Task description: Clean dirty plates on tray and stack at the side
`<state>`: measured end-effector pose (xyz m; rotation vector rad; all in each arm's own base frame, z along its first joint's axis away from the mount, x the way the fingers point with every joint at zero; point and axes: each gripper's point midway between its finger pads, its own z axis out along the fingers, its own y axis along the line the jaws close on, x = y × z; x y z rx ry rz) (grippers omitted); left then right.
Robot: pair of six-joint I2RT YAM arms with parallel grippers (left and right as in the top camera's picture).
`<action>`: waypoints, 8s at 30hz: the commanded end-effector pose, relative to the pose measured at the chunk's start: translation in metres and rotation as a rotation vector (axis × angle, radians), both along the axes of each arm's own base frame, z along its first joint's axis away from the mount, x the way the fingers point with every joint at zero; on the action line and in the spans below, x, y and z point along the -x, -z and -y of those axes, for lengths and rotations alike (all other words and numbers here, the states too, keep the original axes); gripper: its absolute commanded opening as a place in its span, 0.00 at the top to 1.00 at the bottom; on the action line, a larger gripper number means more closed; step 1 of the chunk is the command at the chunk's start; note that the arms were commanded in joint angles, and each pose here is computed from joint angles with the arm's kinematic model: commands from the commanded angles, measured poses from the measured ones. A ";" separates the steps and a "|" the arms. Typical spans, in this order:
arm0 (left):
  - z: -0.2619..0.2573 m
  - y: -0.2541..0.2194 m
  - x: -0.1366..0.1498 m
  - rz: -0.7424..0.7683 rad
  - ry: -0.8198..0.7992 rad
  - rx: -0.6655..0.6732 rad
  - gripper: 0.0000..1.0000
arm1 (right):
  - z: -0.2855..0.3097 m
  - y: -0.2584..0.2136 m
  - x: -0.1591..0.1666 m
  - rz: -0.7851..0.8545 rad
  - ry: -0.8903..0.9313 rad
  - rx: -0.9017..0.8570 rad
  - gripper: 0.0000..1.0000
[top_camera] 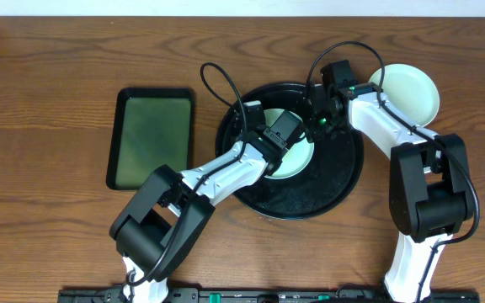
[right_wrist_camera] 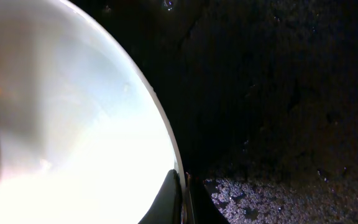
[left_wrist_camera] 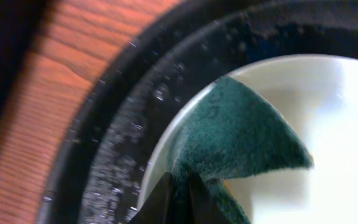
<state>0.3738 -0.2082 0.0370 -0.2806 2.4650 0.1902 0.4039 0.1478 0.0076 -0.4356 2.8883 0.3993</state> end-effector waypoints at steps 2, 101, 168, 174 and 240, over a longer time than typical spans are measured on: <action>-0.035 -0.051 -0.011 0.145 -0.061 -0.099 0.92 | 0.005 0.005 0.000 -0.011 0.028 0.030 0.99; -0.243 -0.141 0.014 0.021 -0.409 0.261 0.22 | 0.062 -0.204 -0.041 0.620 0.064 0.336 0.99; -0.243 -0.141 0.014 0.021 -0.409 0.260 0.21 | 0.283 -0.107 -0.072 0.332 0.972 -0.207 0.29; -0.243 -0.141 0.014 0.021 -0.409 0.260 0.21 | 0.263 -0.157 -0.026 0.280 0.975 -0.205 0.28; -0.243 -0.141 0.014 0.021 -0.409 0.260 0.21 | 0.151 -0.246 0.161 0.987 0.619 -0.082 0.01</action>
